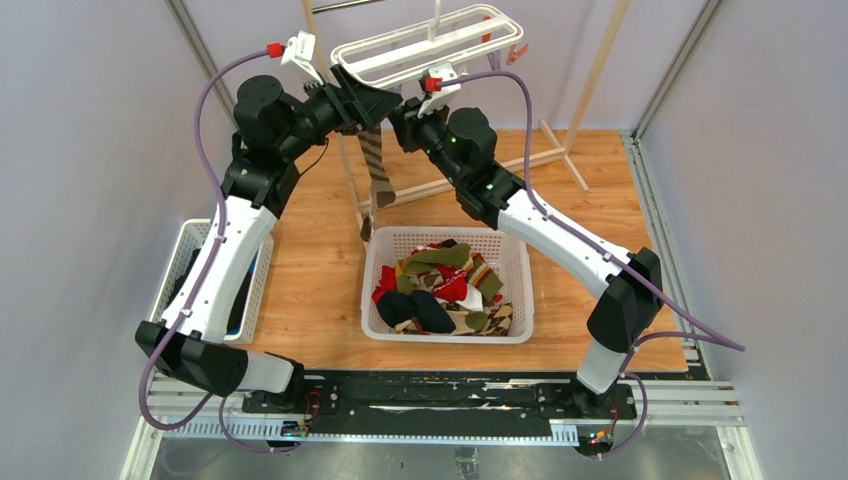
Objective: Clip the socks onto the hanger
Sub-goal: Open the clamp at the hanger.
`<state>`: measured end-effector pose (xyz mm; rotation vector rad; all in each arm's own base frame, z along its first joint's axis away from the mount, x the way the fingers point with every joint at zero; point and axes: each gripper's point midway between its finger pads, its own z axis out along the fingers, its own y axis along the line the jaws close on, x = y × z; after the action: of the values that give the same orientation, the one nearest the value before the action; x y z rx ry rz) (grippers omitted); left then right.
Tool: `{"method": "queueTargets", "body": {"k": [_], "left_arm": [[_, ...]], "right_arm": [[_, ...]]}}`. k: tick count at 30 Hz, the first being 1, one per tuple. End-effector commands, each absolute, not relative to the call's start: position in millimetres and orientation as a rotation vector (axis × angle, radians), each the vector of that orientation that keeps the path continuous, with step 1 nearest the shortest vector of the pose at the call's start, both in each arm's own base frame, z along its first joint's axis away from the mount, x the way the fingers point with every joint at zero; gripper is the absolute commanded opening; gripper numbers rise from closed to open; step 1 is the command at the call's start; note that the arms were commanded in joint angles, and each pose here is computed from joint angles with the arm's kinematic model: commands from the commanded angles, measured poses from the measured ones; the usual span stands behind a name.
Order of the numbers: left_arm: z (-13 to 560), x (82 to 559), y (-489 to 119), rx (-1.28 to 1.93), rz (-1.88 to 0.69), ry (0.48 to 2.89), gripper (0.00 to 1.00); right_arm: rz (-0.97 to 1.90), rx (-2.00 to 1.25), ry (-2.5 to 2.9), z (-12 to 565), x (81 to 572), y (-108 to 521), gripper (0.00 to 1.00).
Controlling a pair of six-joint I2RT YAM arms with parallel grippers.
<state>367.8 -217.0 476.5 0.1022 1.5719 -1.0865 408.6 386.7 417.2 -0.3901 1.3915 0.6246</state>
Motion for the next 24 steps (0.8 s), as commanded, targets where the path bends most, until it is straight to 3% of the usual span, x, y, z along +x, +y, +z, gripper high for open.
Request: {"method": "queueTargets", "body": {"k": [1,11,24], "left_arm": [[494.7,377.3,-214.9,0.071,-1.079,1.503,0.69],[475.4,389.9,-210.6,0.033,-1.026,1.55,0.58],[468.5,411.1,-209.0,0.01,-0.971,1.566,0.57]], "right_arm": [[0.681,-0.381,1.358,429.1,400.5,392.8,0.0],[0.768,-0.366,1.354,434.1,392.8,395.2,0.0],[0.814,-0.368,1.356,436.4,387.5,397.9,0.0]]}}
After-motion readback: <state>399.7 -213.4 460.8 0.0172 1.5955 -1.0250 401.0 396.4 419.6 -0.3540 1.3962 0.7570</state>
